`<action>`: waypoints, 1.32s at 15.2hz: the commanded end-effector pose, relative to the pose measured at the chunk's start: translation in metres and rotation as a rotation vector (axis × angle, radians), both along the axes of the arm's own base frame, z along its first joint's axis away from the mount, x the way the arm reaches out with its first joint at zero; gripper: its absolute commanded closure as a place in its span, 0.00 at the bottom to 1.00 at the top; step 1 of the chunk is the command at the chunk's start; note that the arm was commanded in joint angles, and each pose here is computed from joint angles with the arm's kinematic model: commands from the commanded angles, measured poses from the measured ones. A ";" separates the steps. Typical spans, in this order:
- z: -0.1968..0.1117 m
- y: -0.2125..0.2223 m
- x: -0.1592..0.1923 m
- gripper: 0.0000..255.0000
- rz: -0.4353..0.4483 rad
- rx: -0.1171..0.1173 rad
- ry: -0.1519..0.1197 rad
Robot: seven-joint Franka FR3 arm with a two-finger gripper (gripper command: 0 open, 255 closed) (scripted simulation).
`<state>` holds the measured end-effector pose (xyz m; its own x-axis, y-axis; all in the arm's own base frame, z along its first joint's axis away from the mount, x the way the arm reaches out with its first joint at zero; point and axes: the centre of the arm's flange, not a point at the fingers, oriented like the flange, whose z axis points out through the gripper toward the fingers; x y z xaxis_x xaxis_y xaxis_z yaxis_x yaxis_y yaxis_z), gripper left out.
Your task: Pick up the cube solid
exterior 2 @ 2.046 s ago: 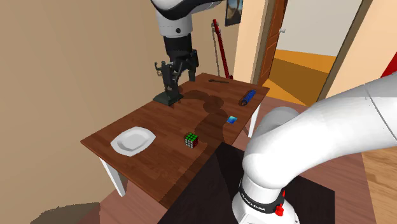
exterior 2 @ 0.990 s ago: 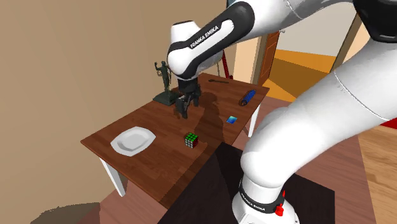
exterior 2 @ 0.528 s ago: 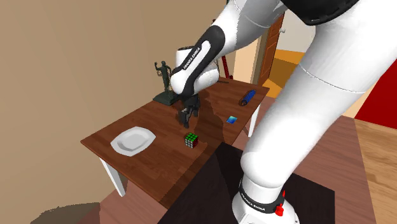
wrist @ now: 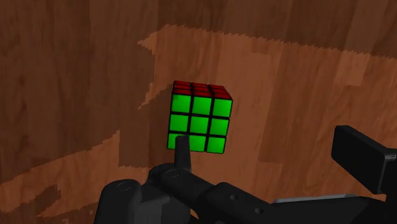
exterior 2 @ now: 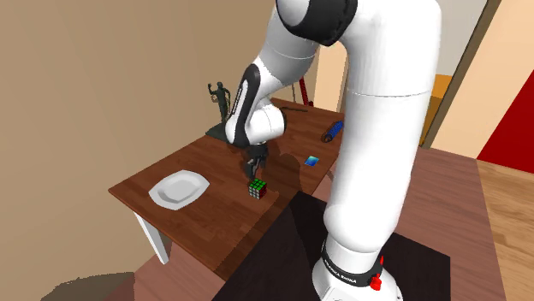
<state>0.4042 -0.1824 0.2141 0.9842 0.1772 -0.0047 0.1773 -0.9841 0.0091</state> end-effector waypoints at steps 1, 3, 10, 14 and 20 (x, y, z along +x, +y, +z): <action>-0.024 -0.011 0.007 0.00 0.010 0.006 -0.003; -0.048 -0.021 0.014 0.00 0.019 0.012 -0.004; -0.097 -0.032 0.023 0.00 0.030 0.020 -0.005; -0.116 -0.032 0.023 0.00 0.030 0.020 -0.005; -0.117 -0.033 0.023 1.00 0.030 0.020 -0.005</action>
